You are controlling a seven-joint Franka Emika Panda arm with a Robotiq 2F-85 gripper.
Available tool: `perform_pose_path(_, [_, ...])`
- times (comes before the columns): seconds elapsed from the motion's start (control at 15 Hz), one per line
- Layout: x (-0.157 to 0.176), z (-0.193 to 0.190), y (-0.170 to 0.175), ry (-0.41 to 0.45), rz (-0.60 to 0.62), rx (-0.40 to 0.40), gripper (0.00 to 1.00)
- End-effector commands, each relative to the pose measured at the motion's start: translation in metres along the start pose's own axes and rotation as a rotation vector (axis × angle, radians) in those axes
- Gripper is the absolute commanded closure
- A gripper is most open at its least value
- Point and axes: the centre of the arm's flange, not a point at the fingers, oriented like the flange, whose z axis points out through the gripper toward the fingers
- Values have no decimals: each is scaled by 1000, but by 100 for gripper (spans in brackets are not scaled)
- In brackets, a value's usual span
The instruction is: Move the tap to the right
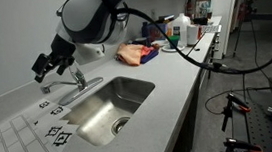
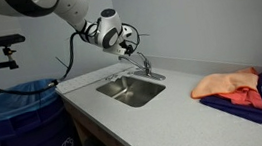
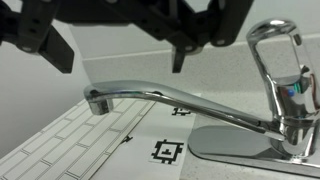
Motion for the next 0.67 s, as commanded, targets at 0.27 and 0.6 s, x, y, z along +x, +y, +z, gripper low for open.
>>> perform_pose_path(0.27, [15, 34, -17, 6, 37, 89, 0])
perform_pose_path(0.6, [23, 26, -16, -89, 60, 118, 0])
